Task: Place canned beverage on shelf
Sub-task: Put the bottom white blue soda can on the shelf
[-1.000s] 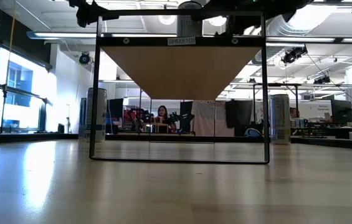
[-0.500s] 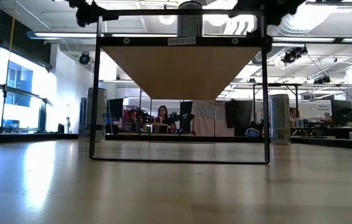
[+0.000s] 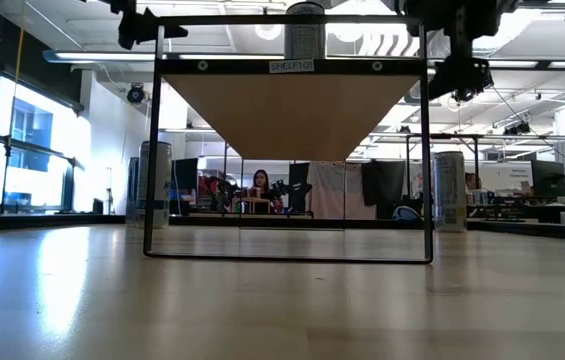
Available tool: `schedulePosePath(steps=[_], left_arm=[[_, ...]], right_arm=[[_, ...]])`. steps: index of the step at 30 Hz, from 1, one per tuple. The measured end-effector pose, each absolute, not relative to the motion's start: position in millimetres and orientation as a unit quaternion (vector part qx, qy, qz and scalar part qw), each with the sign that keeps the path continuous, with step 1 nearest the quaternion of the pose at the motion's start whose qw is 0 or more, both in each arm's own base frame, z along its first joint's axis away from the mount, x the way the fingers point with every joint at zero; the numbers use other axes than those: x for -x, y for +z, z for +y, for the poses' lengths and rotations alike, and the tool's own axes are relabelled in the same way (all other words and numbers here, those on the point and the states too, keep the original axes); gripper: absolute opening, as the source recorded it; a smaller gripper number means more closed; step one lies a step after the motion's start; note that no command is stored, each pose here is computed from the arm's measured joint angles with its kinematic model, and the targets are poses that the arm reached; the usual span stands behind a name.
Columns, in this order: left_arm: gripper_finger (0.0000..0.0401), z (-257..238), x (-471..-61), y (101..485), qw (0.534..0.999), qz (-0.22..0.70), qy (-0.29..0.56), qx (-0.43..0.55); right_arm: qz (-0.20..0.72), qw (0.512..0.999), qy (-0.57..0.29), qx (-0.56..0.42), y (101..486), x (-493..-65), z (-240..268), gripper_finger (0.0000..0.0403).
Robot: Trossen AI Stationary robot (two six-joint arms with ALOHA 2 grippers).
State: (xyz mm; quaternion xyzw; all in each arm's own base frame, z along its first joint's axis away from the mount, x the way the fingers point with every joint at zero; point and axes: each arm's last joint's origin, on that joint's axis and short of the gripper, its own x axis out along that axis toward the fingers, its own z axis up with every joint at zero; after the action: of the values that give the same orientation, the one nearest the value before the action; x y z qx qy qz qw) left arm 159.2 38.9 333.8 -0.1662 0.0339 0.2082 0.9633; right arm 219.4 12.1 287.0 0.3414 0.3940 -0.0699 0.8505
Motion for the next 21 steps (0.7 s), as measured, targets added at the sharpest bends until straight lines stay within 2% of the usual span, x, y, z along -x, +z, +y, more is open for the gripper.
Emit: schedulePosePath(steps=[4,7,14,21], left_arm=[[0.0351,38.8,-159.2,333.8,0.963,0.034,0.207,0.168],[0.0351,38.6,-159.3,333.8,0.967,0.038,0.203,0.151],[0.0351,38.2,-159.4,333.7,0.974,0.048,0.193,0.110],[0.0351,36.6,-160.0,333.7,0.980,0.053,0.164,0.105]], right_arm=[[0.387,0.828,-0.081,-0.399,288.2,-220.2,19.1,0.0394],[0.360,0.828,-0.059,-0.426,294.0,-224.5,29.6,0.0394],[0.236,0.825,-0.087,-0.507,308.0,-237.1,51.8,0.0394],[0.209,0.775,-0.069,-0.592,307.4,-257.5,83.0,0.0394]])
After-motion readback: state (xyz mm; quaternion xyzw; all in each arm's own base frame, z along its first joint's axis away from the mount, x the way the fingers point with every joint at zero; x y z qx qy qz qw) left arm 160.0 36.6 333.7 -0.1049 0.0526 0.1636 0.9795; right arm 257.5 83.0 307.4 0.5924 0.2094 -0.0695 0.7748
